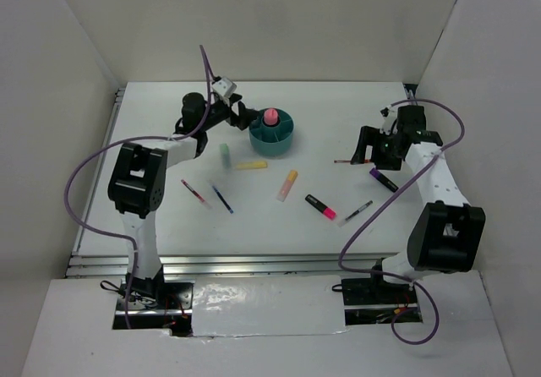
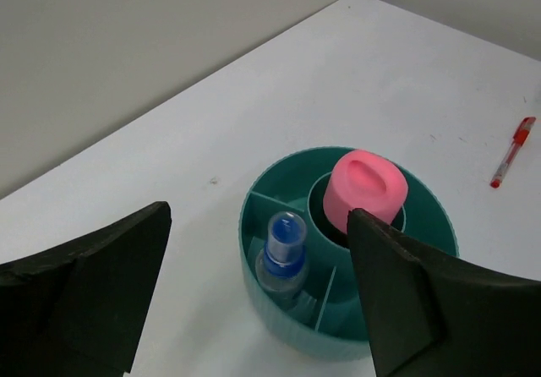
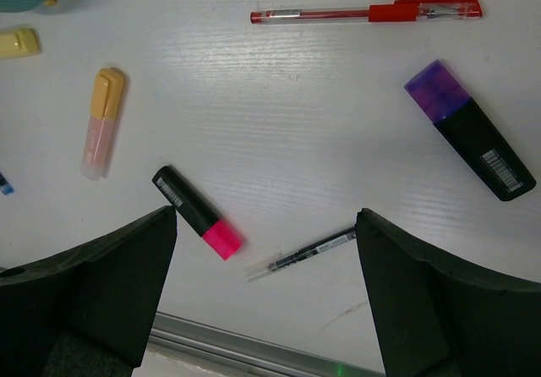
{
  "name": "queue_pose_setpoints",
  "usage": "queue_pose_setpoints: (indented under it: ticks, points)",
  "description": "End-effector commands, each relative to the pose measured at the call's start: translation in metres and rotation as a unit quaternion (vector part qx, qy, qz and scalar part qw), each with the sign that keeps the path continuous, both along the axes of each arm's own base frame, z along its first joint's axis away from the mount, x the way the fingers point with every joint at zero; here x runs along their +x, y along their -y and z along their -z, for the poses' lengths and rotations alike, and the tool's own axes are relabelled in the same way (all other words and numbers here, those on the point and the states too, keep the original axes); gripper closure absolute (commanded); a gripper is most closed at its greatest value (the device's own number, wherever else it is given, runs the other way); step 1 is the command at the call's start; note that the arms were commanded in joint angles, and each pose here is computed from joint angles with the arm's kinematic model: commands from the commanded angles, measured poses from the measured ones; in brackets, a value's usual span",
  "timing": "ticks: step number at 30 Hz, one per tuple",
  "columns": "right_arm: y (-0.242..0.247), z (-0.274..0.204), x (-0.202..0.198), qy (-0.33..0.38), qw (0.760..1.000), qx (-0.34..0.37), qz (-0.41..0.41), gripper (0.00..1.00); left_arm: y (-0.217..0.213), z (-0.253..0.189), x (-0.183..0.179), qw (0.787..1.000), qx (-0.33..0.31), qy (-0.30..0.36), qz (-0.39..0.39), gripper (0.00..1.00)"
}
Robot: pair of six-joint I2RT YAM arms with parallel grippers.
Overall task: Sort the stationery into containers
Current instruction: Place the stationery into the container, then grab a piece of stationery with the right arm
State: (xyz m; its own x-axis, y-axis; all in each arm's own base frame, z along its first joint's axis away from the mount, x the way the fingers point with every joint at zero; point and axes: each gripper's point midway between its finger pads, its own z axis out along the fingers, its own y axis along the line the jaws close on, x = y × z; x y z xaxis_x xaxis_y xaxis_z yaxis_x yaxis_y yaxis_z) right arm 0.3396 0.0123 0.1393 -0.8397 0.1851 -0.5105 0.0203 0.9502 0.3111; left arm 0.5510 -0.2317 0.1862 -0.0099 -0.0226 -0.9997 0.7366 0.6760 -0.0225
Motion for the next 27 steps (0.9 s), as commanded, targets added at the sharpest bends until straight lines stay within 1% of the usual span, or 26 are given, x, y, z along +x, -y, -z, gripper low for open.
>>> queue_pose_setpoints:
  ticks: [1,2,3,5,6,7,8,10,11,12,13,14,16,17,19,20,22,23,26,27]
  points:
    - [0.003,-0.033,0.002,0.049,0.999,-0.009,-0.003,0.07,-0.01,-0.085,-0.02,0.993,0.001,0.119,0.013,0.01]
    - [0.003,-0.038,0.001,0.054,0.998,-0.011,-0.004,0.08,-0.013,-0.096,-0.023,0.992,-0.004,0.124,0.009,0.01]
    - [0.003,-0.041,-0.001,0.057,0.998,-0.012,-0.004,0.07,-0.018,-0.122,-0.03,0.99,-0.012,0.143,0.004,0.01]
    - [0.004,-0.05,-0.003,0.069,0.997,-0.017,-0.003,0.08,-0.037,-0.147,-0.032,0.99,-0.034,0.137,-0.022,0.01]
    - [0.008,-0.051,-0.004,0.074,0.997,-0.032,-0.012,0.08,-0.045,-0.178,-0.041,0.987,-0.043,0.151,-0.03,0.01]
    - [0.009,-0.052,-0.006,0.077,0.996,-0.038,-0.012,0.07,-0.059,-0.176,-0.04,0.992,-0.042,0.11,-0.047,0.01]
    - [0.011,-0.057,-0.008,0.088,0.995,-0.051,-0.02,0.08,-0.063,-0.208,-0.053,0.991,-0.043,0.121,-0.041,0.01]
    - [0.012,-0.056,-0.016,0.083,0.994,-0.061,-0.034,0.08,-0.08,-0.215,-0.066,0.994,0.011,0.111,-0.011,0.01]
    - [0.011,-0.057,-0.02,0.085,0.993,-0.066,-0.041,0.08,-0.076,-0.215,-0.095,0.995,0.045,0.075,0.046,0.01]
    - [0.011,-0.056,-0.026,0.08,0.992,-0.073,-0.057,0.08,-0.088,-0.214,-0.104,0.986,0.106,0.109,0.062,0.01]
    - [0.011,-0.06,-0.031,0.083,0.991,-0.077,-0.065,0.08,-0.089,-0.206,-0.119,0.984,0.129,0.091,0.08,0.01]
    - [0.011,-0.06,-0.037,0.08,0.991,-0.081,-0.069,0.08,-0.099,-0.193,-0.135,0.982,0.171,0.057,0.06,0.01]
    - [0.014,-0.066,-0.045,0.09,0.988,-0.1,-0.075,0.08,-0.107,-0.18,-0.15,0.978,0.206,0.022,0.031,0.01]
    - [0.015,-0.065,-0.05,0.087,0.988,-0.104,-0.077,0.08,-0.12,-0.162,-0.166,0.972,0.233,-0.011,0.009,0.01]
    - [0.017,-0.069,-0.057,0.094,0.985,-0.119,-0.082,0.08,-0.135,-0.151,-0.185,0.966,0.255,-0.032,-0.026,0.01]
    - [0.017,-0.067,-0.06,0.09,0.985,-0.123,-0.085,0.08,-0.152,-0.122,-0.188,0.957,0.271,-0.079,-0.068,0.01]
    - [0.022,-0.063,-0.066,0.086,0.982,-0.142,-0.086,0.08,-0.167,-0.099,-0.201,0.945,0.283,-0.124,-0.107,0.01]
    - [0.022,-0.056,-0.07,0.078,0.982,-0.146,-0.089,0.09,-0.18,-0.082,-0.211,0.93,0.299,-0.169,-0.129,0.01]
    - [0.028,-0.045,-0.077,0.063,0.978,-0.172,-0.097,0.09,-0.2,-0.063,-0.225,0.905,0.315,-0.224,-0.177,0.01]
    - [0.03,-0.041,-0.079,0.055,0.978,-0.177,-0.1,0.09,-0.205,-0.057,-0.231,0.9,0.316,-0.235,-0.184,0.01]
